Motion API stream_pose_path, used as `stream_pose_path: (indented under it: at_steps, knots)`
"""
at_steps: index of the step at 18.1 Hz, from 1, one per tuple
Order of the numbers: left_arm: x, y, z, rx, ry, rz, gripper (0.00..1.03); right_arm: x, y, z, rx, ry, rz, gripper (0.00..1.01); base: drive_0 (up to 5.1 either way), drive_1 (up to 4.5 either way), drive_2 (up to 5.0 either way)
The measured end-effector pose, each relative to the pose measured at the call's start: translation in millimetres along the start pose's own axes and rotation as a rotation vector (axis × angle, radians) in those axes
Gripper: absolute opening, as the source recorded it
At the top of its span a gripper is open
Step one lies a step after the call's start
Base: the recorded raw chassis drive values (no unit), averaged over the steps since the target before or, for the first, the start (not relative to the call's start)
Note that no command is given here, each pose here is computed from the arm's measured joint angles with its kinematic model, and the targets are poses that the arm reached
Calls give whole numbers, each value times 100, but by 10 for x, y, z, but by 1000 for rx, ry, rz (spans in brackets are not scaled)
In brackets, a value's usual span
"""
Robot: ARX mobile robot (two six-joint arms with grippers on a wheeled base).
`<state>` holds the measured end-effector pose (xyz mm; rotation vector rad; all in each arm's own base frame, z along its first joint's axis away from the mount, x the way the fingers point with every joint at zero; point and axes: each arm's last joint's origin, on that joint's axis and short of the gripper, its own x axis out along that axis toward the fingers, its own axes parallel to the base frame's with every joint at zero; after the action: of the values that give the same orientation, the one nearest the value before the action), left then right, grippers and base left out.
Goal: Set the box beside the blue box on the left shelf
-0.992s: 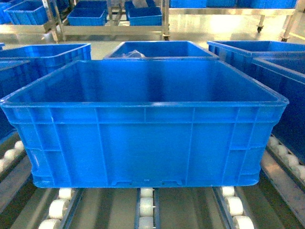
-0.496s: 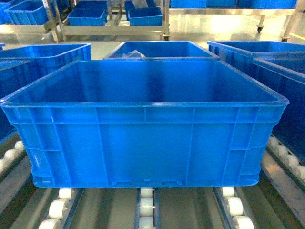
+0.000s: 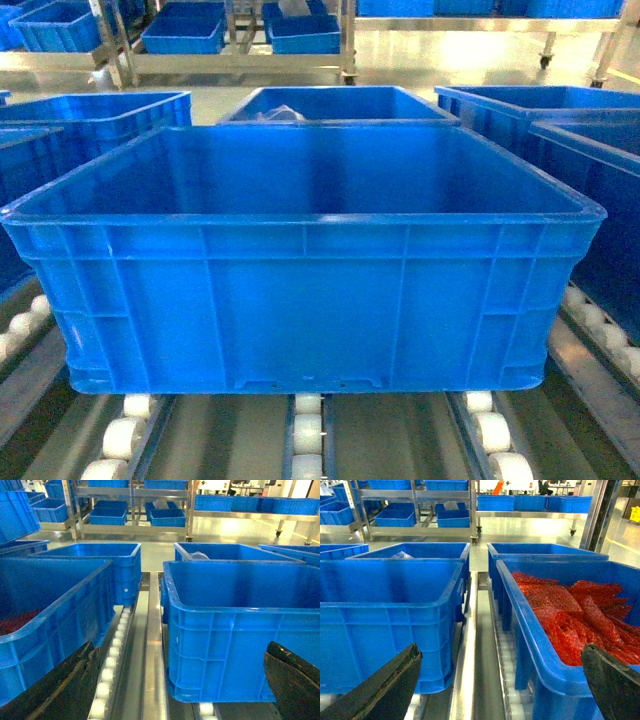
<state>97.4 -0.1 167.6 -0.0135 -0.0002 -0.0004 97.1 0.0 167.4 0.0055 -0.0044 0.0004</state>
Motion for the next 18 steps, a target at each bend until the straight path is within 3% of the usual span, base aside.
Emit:
stream_pose_path:
  at_steps: [18]
  knots:
    - [0,0,0,0,0,0,98,0,0,0,0,0,0,98,0,0,0]
